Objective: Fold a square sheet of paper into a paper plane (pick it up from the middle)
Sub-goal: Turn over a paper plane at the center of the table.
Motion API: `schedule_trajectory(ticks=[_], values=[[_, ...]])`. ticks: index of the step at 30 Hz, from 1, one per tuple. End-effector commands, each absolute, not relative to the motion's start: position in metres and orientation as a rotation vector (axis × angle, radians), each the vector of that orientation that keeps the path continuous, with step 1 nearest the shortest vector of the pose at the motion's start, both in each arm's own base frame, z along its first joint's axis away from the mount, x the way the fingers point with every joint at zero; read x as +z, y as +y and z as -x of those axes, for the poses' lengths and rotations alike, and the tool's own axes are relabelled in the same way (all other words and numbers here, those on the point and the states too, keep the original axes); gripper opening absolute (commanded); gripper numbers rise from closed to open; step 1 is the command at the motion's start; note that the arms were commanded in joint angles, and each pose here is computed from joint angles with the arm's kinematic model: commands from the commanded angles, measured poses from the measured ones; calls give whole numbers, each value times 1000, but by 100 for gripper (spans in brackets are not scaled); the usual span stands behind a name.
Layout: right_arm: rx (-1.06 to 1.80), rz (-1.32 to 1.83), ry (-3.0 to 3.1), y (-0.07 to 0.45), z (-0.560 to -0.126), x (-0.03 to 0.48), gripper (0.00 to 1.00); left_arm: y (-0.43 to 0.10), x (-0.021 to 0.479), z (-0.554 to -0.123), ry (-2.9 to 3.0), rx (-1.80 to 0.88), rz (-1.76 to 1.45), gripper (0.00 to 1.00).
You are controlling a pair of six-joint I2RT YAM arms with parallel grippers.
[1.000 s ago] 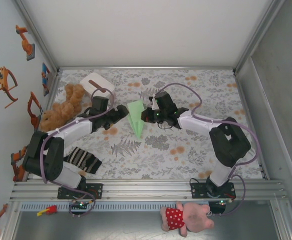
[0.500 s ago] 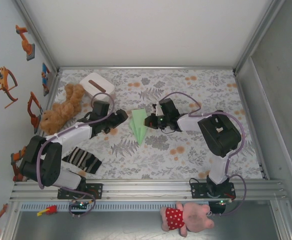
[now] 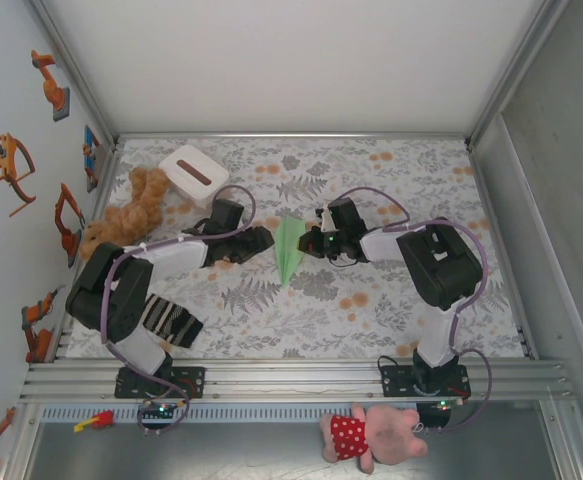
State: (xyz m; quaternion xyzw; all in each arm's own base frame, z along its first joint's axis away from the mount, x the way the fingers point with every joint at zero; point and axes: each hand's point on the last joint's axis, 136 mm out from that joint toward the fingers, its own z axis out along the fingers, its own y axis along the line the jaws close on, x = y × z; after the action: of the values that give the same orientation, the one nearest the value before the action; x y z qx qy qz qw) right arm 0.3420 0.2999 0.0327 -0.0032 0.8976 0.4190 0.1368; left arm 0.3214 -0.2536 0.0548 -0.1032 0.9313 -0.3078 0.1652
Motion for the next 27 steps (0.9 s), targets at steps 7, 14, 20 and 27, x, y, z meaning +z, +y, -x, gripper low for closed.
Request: schedule_trajectory(ticks=[7,14,20,27], values=[[1224,-14,2613,297,-342,21,4,-283,56,-338,2689,-951,151,39],[1233,-18,2613,297,-342,21,4,-295,47,-339,2734,-989,109,36],[1232,-23,2611,296,-342,23,4,-275,52,-343,2716,-845,154,36],[1228,-32,2613,295,-343,21,4,-266,76,-343,2637,-816,131,41]])
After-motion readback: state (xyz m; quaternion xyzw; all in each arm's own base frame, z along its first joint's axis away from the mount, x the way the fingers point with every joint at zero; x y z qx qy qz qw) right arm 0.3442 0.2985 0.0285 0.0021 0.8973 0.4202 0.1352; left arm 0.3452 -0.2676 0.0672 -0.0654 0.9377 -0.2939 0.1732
